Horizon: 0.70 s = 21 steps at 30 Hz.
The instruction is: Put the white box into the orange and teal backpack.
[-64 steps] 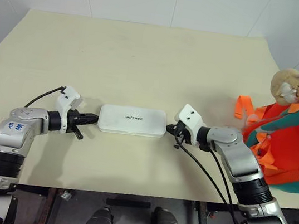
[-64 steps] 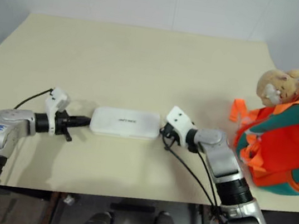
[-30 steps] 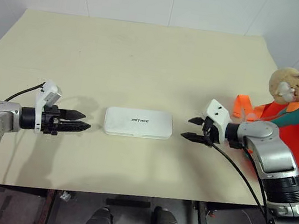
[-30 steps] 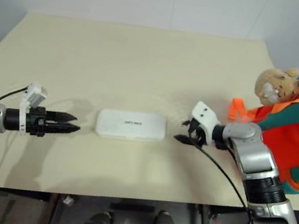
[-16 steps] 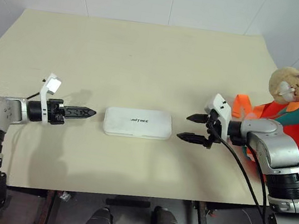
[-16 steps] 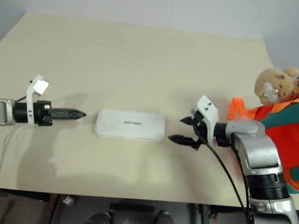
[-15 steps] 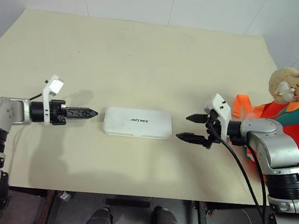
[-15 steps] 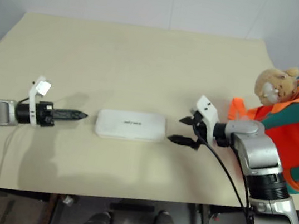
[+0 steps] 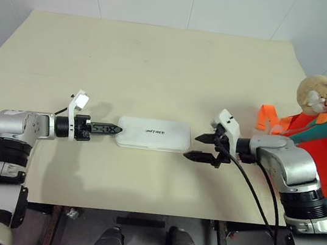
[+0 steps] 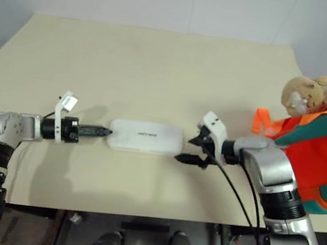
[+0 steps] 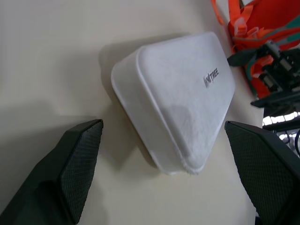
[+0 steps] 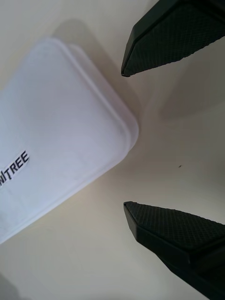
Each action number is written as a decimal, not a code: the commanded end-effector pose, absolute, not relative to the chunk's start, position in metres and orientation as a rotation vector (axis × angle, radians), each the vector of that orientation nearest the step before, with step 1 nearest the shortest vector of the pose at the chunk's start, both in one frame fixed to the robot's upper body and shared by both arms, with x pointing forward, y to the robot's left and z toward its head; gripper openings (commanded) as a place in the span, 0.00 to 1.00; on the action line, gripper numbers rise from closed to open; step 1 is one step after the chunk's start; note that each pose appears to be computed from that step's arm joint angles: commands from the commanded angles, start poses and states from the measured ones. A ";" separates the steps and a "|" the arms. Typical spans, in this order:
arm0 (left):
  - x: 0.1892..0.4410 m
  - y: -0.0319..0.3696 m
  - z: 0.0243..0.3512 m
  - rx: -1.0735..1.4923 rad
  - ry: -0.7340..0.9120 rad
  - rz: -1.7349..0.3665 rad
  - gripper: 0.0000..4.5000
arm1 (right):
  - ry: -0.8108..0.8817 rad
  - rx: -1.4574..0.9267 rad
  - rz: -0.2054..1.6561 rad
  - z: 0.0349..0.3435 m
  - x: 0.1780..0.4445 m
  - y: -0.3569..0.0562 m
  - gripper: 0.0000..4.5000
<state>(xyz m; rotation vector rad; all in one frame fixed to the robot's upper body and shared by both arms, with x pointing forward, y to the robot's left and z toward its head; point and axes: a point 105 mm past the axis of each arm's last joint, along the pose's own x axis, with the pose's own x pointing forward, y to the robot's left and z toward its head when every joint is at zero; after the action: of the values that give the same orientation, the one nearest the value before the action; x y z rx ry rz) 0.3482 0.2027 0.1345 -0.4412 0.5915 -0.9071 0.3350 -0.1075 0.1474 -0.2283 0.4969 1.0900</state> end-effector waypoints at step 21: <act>0.355 0.162 0.115 -0.655 0.631 -0.936 0.99 | 0.455 -0.227 1.112 0.155 0.338 -0.089 1.00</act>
<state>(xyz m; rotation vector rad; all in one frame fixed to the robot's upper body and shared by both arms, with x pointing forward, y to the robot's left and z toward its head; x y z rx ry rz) 0.3604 0.1750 0.1301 -0.6058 0.5524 -0.9177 0.3384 -0.0959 0.1442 -0.2180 0.5056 1.0883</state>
